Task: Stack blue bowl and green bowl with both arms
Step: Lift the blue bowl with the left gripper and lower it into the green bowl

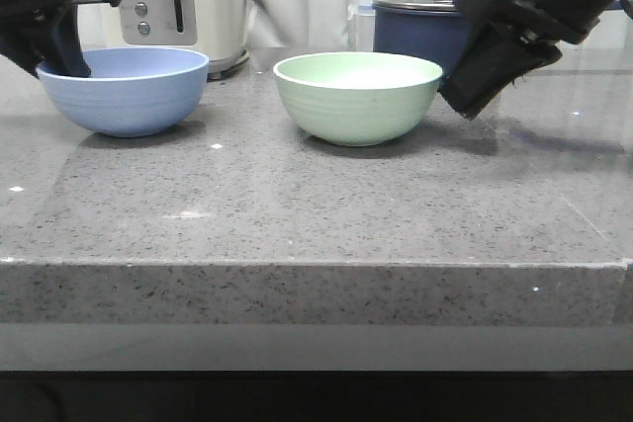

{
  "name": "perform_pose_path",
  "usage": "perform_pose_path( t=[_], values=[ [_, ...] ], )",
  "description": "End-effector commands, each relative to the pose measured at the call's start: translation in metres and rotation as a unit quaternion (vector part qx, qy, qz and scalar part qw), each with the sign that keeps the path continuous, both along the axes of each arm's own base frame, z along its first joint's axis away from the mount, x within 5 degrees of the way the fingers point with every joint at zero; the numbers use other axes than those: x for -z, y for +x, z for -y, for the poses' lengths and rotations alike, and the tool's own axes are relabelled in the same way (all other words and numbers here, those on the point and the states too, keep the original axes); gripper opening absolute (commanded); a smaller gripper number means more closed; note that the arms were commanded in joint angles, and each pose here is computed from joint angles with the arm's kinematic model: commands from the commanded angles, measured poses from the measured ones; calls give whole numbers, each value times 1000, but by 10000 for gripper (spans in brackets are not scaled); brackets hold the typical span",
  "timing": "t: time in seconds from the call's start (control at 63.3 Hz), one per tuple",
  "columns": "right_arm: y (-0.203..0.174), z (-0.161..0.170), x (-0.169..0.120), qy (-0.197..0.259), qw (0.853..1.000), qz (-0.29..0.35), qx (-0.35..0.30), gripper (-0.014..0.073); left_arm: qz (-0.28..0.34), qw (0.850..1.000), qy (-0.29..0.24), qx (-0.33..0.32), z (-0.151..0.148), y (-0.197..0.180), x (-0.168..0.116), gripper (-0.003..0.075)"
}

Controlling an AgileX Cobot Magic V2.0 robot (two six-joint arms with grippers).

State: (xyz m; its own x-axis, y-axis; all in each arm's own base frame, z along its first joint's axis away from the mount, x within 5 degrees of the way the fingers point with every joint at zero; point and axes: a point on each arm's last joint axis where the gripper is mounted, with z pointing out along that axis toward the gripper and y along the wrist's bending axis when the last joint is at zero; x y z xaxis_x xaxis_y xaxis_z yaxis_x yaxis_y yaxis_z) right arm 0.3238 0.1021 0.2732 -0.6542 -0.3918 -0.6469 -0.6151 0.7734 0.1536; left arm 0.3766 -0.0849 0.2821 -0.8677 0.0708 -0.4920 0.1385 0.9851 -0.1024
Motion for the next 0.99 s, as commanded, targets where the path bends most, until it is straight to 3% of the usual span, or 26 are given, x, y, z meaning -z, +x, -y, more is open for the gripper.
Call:
perform_pose_path(
  t=[0.0, 0.221, 0.474, 0.979],
  values=[
    [-1, 1, -21, 19, 999, 38, 10, -63, 68, 997, -21, -2, -1, -5, -37, -20],
    [-1, 1, -21, 19, 999, 38, 10, -63, 125, 991, -33, 17, 5, -29, -81, -20],
    [-1, 1, -21, 19, 999, 38, 10, -63, 167, 980, -47, 93, 50, -47, -118, -20],
    [-1, 1, -21, 19, 999, 38, 10, -63, 147, 969, -58, 192, 142, -31, -109, -20]
  ],
)
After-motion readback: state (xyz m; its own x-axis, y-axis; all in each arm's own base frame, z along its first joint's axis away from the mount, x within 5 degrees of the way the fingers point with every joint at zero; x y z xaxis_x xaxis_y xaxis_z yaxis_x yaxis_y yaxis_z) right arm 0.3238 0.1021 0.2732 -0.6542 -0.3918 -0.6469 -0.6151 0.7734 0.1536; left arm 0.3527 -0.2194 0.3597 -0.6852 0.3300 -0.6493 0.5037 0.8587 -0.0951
